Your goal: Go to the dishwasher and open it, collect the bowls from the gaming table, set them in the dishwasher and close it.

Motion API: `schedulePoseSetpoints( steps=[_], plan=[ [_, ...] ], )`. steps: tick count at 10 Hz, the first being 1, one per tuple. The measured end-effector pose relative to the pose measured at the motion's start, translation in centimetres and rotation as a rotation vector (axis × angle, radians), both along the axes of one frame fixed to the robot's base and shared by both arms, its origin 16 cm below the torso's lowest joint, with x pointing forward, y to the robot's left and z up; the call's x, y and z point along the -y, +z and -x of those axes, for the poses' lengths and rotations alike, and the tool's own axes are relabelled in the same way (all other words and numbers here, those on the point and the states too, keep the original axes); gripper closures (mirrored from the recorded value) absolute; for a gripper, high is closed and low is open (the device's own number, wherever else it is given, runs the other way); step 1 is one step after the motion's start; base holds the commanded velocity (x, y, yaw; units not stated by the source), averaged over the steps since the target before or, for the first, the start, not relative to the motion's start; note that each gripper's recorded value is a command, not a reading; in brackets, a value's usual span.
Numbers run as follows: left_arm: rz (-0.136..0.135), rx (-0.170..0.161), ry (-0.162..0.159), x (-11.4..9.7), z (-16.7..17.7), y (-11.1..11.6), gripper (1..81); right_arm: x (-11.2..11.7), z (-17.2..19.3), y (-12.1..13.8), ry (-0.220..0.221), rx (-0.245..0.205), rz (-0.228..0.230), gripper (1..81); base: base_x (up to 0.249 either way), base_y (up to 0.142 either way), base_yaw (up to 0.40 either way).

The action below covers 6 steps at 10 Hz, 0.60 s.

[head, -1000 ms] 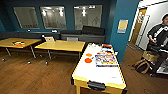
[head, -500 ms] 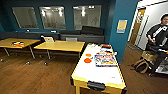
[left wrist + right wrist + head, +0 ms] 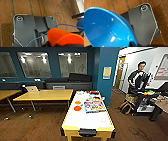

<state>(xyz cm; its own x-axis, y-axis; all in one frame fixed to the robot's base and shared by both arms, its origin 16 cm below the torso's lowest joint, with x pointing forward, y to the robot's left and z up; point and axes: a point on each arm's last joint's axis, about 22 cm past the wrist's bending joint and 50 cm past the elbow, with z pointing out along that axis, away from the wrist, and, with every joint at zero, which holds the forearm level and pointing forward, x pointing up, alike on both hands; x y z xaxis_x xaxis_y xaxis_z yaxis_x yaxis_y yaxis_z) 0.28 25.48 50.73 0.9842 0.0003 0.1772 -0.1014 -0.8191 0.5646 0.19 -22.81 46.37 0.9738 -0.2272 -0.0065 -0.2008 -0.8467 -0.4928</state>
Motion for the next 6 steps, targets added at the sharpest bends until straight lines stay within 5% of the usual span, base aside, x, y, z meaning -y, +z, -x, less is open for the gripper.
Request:
schedulePoseSetpoints(
  steps=[6],
  plan=[
    [0.014, -0.002, -0.001, 1.4, 0.1, -0.1, 81.1, -0.7, 0.4, -0.3, -0.001, -0.004, -0.001, 81.1, 0.0, 0.0, -0.386]
  ],
)
